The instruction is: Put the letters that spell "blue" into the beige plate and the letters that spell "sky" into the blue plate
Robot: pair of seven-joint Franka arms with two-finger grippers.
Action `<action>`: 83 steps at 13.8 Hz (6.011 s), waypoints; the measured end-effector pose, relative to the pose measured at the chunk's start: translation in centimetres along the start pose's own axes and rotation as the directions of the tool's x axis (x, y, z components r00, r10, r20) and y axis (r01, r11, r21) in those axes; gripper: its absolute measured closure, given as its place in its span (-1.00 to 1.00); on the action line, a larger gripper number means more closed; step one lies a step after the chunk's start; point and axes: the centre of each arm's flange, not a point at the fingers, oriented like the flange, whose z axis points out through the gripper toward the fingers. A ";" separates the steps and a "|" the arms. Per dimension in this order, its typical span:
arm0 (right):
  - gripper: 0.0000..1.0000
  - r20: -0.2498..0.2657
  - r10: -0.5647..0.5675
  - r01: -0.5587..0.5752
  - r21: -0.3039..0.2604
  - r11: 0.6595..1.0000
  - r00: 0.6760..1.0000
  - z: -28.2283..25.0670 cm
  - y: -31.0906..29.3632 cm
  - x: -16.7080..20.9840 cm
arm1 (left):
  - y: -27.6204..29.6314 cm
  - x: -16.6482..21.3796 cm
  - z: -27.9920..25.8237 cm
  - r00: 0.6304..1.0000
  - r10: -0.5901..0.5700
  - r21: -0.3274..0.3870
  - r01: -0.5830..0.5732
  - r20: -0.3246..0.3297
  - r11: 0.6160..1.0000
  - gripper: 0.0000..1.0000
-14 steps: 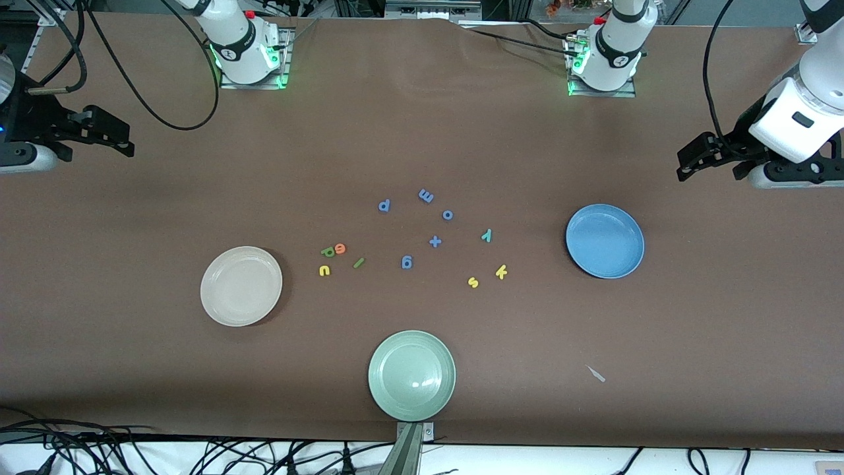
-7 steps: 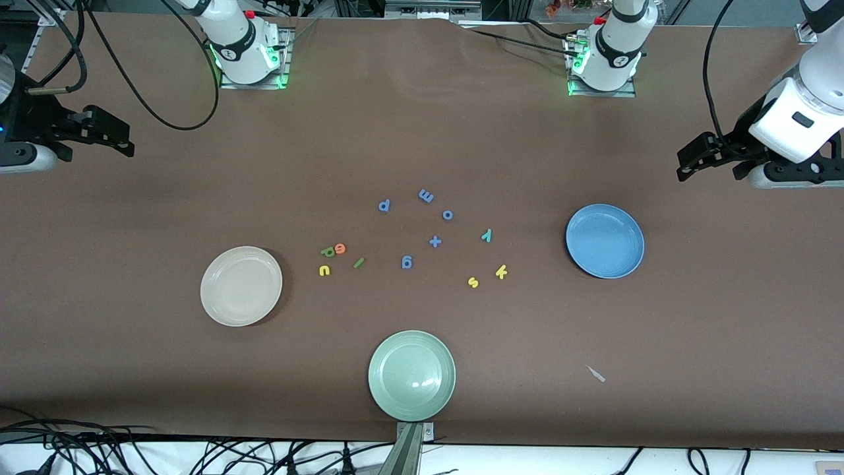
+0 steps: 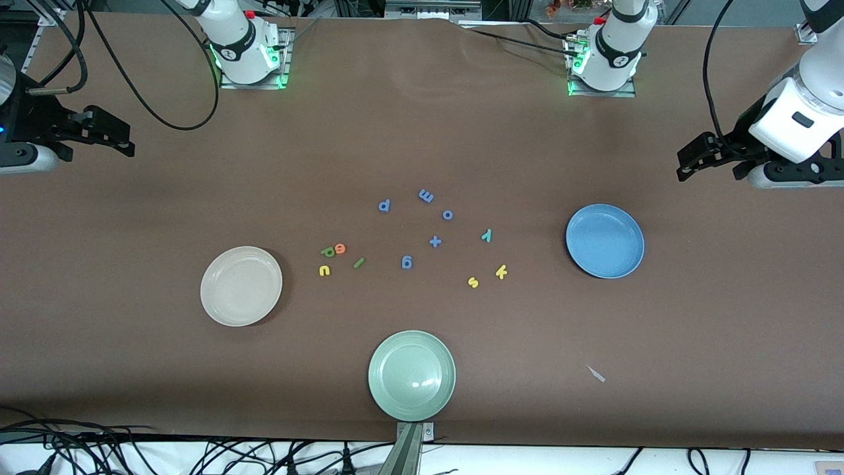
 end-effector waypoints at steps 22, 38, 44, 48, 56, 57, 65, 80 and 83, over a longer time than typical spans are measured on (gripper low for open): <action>-1.00 -0.012 -0.021 0.021 -0.001 1.000 1.000 19.0 -10.5 6.1 | 2.3 1.0 3.3 0.998 0.040 0.003 -0.040 0.058 0.999 -1.00; -1.00 -0.132 -0.036 0.038 0.020 0.999 0.991 39.7 -20.9 10.5 | 22.1 7.1 30.2 0.938 0.320 -0.024 -0.320 0.131 0.947 -1.00; -1.00 -0.161 -0.067 0.069 0.003 0.998 0.985 43.3 -21.3 10.8 | 23.4 6.8 37.2 0.833 0.551 0.008 -0.552 0.054 0.833 -1.00; -1.00 -0.166 -0.070 0.071 0.002 0.997 0.984 45.0 -21.3 10.8 | 22.7 6.1 42.1 0.795 0.606 -0.004 -0.606 0.041 0.795 -1.00; -1.00 -0.172 -0.071 0.073 0.005 0.997 0.983 46.7 -21.0 10.1 | 24.9 4.1 43.2 0.768 0.637 -0.037 -0.636 0.057 0.770 -0.95; -1.00 -0.171 -0.071 0.073 0.005 0.997 0.983 46.7 -21.0 10.1 | 24.9 4.1 43.2 0.768 0.638 -0.037 -0.637 0.057 0.770 -0.83; -0.13 -0.183 -0.072 0.074 0.003 0.997 0.981 46.1 -20.9 10.2 | 24.9 4.2 43.1 0.762 0.646 -0.031 -0.645 0.035 0.763 0.53; 0.49 -0.128 -0.231 0.214 -0.138 0.967 0.964 38.8 -10.5 12.5 | 3.2 7.8 34.8 0.824 0.435 -0.063 -0.444 0.362 0.894 0.40; 0.49 -0.130 -0.244 0.223 -0.155 0.962 0.961 40.4 -6.4 12.2 | 2.8 7.4 35.9 0.819 0.430 -0.074 -0.437 0.380 0.897 -0.19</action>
